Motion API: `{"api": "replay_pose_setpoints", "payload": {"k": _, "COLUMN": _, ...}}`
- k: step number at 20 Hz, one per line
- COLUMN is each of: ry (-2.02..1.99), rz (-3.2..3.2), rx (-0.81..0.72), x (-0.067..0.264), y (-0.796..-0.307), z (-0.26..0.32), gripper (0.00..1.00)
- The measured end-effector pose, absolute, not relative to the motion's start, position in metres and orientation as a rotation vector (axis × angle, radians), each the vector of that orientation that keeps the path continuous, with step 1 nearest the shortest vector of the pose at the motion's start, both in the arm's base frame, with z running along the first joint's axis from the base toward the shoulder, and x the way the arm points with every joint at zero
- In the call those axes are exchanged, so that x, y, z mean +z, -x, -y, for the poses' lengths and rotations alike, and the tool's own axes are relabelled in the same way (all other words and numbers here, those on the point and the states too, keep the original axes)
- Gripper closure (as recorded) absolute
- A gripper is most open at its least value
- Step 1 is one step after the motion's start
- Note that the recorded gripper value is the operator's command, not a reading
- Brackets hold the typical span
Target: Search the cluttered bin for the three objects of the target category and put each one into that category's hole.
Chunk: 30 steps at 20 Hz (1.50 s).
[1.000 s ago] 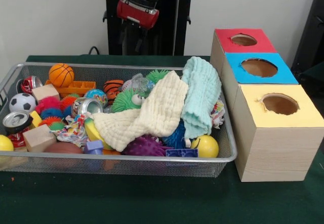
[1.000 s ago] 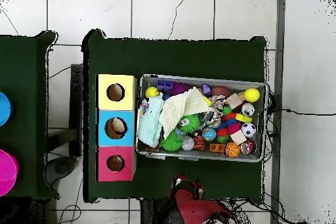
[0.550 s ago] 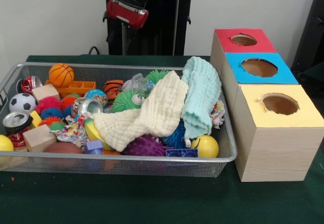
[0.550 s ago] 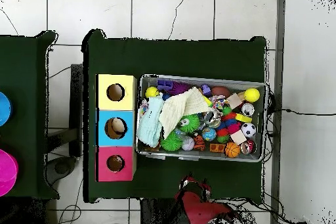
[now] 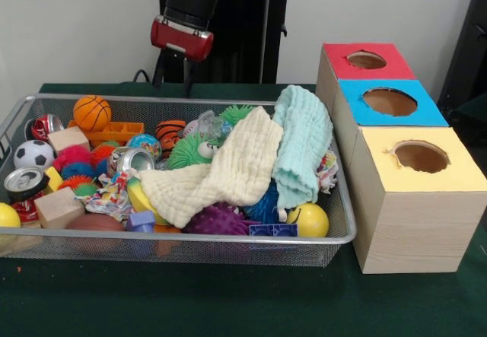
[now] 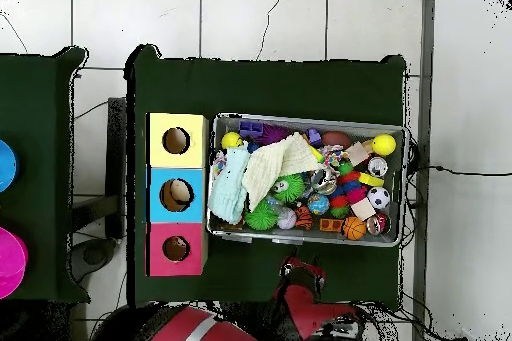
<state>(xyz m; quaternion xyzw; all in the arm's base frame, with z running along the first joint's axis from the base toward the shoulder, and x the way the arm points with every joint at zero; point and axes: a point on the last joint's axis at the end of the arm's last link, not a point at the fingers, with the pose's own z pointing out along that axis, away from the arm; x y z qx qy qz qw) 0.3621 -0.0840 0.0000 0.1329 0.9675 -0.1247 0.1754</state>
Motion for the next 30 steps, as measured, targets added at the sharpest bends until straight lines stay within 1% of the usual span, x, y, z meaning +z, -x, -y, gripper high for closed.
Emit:
{"api": "replay_pose_setpoints", "payload": {"k": 6, "ry": -0.352, "rz": -2.743, "rx": -0.326, "x": -0.016, "y": -0.356, "z": 0.083, "gripper": 0.00}}
{"api": "replay_pose_setpoints", "payload": {"k": 21, "ry": -0.349, "rz": -2.776, "rx": -0.334, "x": -0.038, "y": -0.350, "z": 0.092, "gripper": 0.00}}
{"api": "replay_pose_setpoints", "payload": {"k": 26, "ry": -0.340, "rz": -2.772, "rx": -0.326, "x": -0.033, "y": -0.351, "z": 0.095, "gripper": 0.00}}
{"api": "replay_pose_setpoints", "payload": {"k": 30, "ry": -0.299, "rz": -2.773, "rx": -0.312, "x": -0.014, "y": -0.361, "z": 0.099, "gripper": 0.00}}
